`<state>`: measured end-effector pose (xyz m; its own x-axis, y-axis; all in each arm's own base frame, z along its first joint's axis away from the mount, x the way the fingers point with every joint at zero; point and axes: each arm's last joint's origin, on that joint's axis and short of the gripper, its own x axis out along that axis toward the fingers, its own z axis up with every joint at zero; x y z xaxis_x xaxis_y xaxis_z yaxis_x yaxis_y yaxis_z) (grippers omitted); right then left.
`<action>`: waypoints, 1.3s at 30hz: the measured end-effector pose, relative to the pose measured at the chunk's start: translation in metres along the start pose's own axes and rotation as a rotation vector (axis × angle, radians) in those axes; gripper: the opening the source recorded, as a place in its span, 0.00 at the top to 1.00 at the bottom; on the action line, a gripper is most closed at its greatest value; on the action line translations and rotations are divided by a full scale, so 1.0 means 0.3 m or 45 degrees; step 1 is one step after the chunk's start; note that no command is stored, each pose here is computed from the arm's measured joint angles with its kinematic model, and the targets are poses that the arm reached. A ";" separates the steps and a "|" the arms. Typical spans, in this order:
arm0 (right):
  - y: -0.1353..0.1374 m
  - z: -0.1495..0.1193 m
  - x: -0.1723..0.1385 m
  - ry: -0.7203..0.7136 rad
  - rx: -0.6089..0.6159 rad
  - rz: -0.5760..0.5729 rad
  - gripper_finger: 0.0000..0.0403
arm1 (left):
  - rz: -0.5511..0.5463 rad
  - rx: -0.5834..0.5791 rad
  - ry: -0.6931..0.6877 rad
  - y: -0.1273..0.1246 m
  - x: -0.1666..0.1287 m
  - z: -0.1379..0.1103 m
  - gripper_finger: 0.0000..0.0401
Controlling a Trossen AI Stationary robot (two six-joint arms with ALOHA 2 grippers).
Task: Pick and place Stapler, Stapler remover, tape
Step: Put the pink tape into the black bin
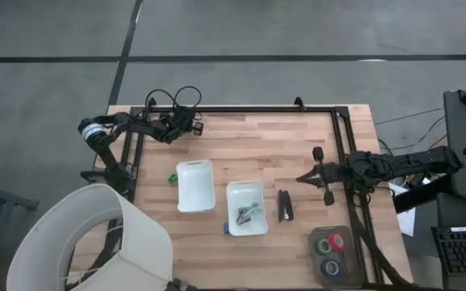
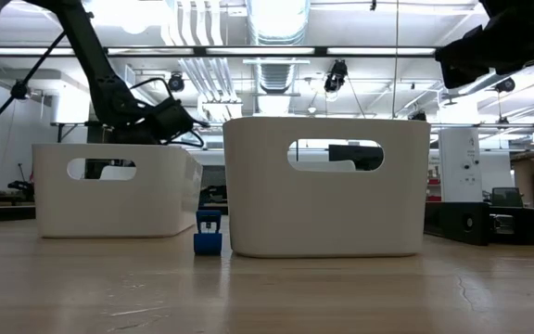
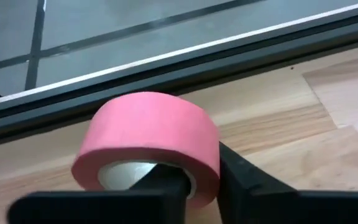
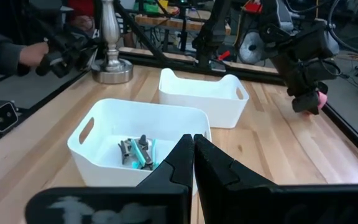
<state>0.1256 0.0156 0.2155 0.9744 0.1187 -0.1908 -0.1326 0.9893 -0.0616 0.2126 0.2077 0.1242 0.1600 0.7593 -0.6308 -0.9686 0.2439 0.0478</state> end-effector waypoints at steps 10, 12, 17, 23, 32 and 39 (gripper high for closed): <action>0.001 0.008 0.000 -0.031 0.037 0.005 0.98 | -0.312 -0.052 -0.022 -0.056 -0.065 0.030 0.86; 0.001 0.008 -0.001 -0.031 0.041 0.005 0.98 | -0.439 -0.069 -0.064 -0.080 -0.100 0.051 0.85; 0.001 0.008 0.000 -0.030 0.042 0.004 0.98 | -0.794 -0.118 -0.152 -0.154 -0.206 0.088 0.88; 0.001 0.009 0.009 -0.040 0.089 0.005 0.98 | -1.117 -0.027 -0.239 -0.269 -0.350 0.062 0.86; 0.001 0.013 0.060 -0.059 0.222 0.007 0.98 | -1.546 0.132 -0.425 -0.446 -0.611 0.006 0.87; 0.001 0.017 0.127 -0.107 0.247 0.007 0.92 | -1.748 0.325 -0.549 -0.525 -0.786 -0.045 0.86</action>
<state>0.1637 0.0207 0.2130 0.9866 0.1227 -0.1074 -0.1083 0.9855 0.1305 0.3250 -0.0180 0.2549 0.9987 -0.0465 -0.0185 0.0412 0.9734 -0.2255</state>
